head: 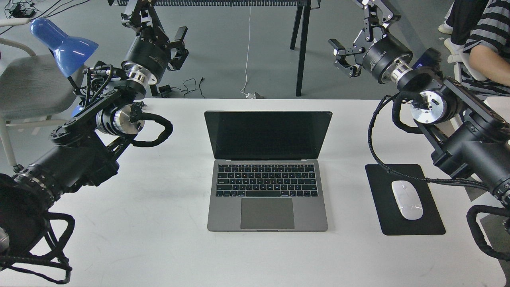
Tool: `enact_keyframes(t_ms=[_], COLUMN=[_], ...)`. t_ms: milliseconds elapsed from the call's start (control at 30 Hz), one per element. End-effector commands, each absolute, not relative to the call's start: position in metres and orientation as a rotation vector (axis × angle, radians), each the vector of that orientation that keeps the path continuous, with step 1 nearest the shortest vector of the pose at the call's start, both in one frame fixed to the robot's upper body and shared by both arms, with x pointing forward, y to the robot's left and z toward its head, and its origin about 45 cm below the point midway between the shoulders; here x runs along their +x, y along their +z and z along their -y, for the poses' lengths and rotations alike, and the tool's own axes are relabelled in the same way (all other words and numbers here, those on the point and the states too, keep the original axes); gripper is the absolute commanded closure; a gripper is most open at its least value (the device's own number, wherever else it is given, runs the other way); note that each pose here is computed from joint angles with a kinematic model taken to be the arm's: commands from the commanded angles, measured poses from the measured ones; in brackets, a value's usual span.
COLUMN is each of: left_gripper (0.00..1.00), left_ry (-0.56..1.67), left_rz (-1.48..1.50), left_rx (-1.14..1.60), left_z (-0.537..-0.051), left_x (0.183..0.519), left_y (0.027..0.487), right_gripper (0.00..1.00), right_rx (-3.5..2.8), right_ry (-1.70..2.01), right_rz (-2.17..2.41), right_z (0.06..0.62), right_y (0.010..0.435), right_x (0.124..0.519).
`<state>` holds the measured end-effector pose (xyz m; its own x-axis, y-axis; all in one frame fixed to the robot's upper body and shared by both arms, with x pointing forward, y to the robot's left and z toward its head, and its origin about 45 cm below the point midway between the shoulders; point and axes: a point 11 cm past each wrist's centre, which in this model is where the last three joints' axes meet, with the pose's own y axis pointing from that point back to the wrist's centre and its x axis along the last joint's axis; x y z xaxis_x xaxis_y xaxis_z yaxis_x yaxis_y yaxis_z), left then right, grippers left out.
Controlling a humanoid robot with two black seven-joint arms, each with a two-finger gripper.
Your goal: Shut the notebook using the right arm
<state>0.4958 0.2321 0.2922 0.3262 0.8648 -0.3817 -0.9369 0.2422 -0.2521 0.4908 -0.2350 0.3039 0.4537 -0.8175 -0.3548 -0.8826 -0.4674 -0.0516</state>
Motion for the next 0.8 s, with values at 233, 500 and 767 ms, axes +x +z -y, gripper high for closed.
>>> enact_keyframes(t_ms=[233,500,767], left_gripper=[0.0,0.0,0.0], left_ry=[1.26,1.254,1.255], left_rz=[-0.173,-0.175,-0.173], left_rx=[-0.472,-0.473,-0.472], left_z=[-0.234,-0.233,-0.234], left_x=[0.497,0.496,0.496], left_y=[0.292,0.292,0.292], right_gripper=[0.0,0.0,0.0], right_rx=[-2.487,-2.49,-2.656], right_ry=[0.419,0.414,0.306], right_rz=[-1.473,-1.473,-1.44], right_z=[0.233,0.234,0.208], right_y=[0.301,0.302,0.311], right_x=[0.49,0.49,0.493])
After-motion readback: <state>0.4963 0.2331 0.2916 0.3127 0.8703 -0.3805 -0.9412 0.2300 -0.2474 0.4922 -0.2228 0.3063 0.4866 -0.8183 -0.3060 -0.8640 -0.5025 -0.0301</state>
